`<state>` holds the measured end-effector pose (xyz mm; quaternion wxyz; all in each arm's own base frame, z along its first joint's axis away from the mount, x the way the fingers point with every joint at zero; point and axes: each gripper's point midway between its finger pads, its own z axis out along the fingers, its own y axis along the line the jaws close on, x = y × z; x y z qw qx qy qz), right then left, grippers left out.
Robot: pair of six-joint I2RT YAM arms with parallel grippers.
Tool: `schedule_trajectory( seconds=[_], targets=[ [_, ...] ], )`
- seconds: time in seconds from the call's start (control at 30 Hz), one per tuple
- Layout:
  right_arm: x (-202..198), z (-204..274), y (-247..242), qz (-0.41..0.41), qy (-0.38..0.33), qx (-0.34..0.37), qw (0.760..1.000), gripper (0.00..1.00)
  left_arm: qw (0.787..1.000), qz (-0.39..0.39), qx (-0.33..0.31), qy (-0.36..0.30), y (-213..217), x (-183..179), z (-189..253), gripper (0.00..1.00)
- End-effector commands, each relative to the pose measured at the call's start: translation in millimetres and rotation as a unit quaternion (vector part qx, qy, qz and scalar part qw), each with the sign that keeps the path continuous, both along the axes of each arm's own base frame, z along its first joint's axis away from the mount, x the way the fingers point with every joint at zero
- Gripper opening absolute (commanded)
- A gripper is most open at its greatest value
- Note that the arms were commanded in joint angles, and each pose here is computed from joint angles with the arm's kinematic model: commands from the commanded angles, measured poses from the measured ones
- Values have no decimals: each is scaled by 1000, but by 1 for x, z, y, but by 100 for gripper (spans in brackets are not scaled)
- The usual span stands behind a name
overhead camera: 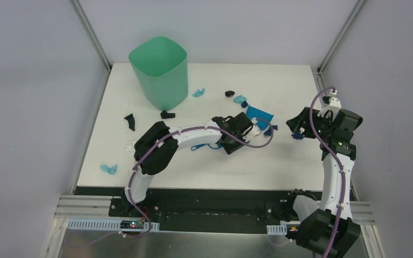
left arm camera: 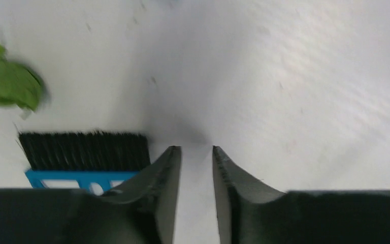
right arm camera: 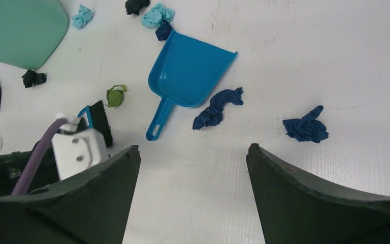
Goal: Sweep away the paper scraps from the table
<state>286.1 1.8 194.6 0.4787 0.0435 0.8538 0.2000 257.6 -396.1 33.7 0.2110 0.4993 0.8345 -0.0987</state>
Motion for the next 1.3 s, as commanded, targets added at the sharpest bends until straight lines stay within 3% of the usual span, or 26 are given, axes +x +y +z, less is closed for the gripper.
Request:
schedule_trajectory(
  seconds=[0.0, 0.07, 0.13, 0.43, 0.6, 0.73, 0.83, 1.0, 1.1, 1.27],
  targets=[
    [5, 10, 2, 14, -33, -1, 999, 80, 999, -50, -21, -3, 28, -24, 45, 46],
    [7, 8, 1, 14, -31, 0, 999, 81, 998, -54, -37, -12, 26, -24, 55, 62],
    [10, 8, 0, 12, -30, 0, 999, 81, 997, -49, -53, -12, 15, -20, 63, 67],
    [10, -5, -5, 3, -18, -8, 1000, 81, 994, 31, -95, 35, -60, 13, 60, 69],
    [13, -10, -4, 9, -9, 1, 1000, 81, 994, 77, -69, -19, -79, 57, 38, 71],
    [13, -13, -4, 9, -5, 2, 1000, 81, 993, 90, -63, -37, -84, 71, 26, 71],
    [14, -15, -6, 14, -8, -9, 1000, 81, 992, 104, -57, -39, -84, 74, 18, 67],
    [14, -18, -7, 14, -4, -10, 1000, 81, 992, 108, -55, -27, -86, 72, 8, 51],
    [14, -19, -7, 14, -4, -11, 1000, 81, 993, 106, -57, -16, -87, 69, 5, 33],
    [14, -19, -8, 12, -4, -15, 1000, 81, 993, 101, -57, -16, -80, 65, 17, 30]
  ],
)
